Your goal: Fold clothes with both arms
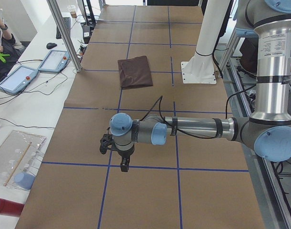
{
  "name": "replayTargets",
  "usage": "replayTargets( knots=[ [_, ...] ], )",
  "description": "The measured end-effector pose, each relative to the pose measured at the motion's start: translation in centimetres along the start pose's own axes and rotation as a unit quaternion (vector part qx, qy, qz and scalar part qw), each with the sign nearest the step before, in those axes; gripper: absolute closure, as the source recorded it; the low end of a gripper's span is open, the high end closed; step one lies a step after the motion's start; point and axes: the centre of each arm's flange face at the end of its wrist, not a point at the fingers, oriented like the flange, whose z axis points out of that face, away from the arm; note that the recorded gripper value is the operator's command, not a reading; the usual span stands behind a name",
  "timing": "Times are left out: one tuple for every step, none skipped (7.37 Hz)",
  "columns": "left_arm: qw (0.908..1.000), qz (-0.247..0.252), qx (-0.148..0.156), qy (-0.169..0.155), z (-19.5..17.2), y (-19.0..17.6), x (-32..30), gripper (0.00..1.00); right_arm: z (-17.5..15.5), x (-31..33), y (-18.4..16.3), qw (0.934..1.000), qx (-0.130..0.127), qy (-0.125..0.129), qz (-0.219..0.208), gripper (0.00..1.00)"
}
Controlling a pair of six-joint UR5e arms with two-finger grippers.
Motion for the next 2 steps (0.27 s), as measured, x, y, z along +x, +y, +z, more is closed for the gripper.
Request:
replayTargets(
  knots=[
    [1.0,0.0,0.0,0.004,-0.02,0.0,0.11,0.0,0.0,-0.01,0.0,1.0,0.0,0.0,0.0,0.0],
    [1.0,0.0,0.0,0.007,-0.03,0.0,0.16,0.0,-0.05,-0.06,-0.01,1.0,0.001,-0.001,-0.001,0.0]
  ],
)
